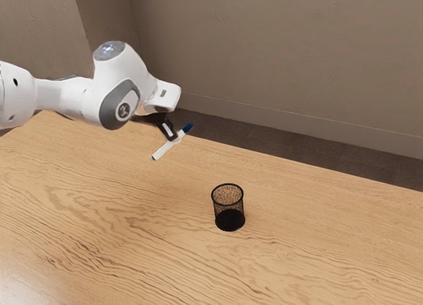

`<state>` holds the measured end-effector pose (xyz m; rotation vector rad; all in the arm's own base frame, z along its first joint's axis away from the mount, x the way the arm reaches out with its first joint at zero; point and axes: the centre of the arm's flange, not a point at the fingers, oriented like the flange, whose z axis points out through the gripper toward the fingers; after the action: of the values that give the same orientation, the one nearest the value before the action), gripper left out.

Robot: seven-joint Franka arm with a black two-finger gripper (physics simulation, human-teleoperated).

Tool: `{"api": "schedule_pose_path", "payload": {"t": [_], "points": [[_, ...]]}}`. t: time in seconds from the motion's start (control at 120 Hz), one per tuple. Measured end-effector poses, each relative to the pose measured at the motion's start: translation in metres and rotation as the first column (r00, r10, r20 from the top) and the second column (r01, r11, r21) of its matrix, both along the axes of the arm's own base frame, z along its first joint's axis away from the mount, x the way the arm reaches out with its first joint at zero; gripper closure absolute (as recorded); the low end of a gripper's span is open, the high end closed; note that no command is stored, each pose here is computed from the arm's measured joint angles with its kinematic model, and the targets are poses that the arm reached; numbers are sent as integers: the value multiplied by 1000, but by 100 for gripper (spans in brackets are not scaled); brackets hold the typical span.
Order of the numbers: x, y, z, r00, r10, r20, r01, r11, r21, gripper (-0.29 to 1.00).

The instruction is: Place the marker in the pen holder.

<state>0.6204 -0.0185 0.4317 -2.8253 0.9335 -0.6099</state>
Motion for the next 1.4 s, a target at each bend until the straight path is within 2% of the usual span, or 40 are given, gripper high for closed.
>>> {"api": "schedule_pose_path", "payload": {"t": [0.167,0.267,0.408,0.517,0.725,1.167,1.4], "points": [[-6,-74,9,986,-19,169,42,990,-132,79],[-4,-107,-1,972,8,234,45,974,-223,79],[-8,-141,-19,962,110,252,-8,927,-375,79],[-18,-137,-37,955,203,217,-91,894,-439,79],[-32,-125,-47,939,284,196,-164,868,-469,79],[-43,-129,-61,935,311,170,-197,855,-480,79],[-47,-134,-54,939,301,166,-189,855,-483,31]]}}
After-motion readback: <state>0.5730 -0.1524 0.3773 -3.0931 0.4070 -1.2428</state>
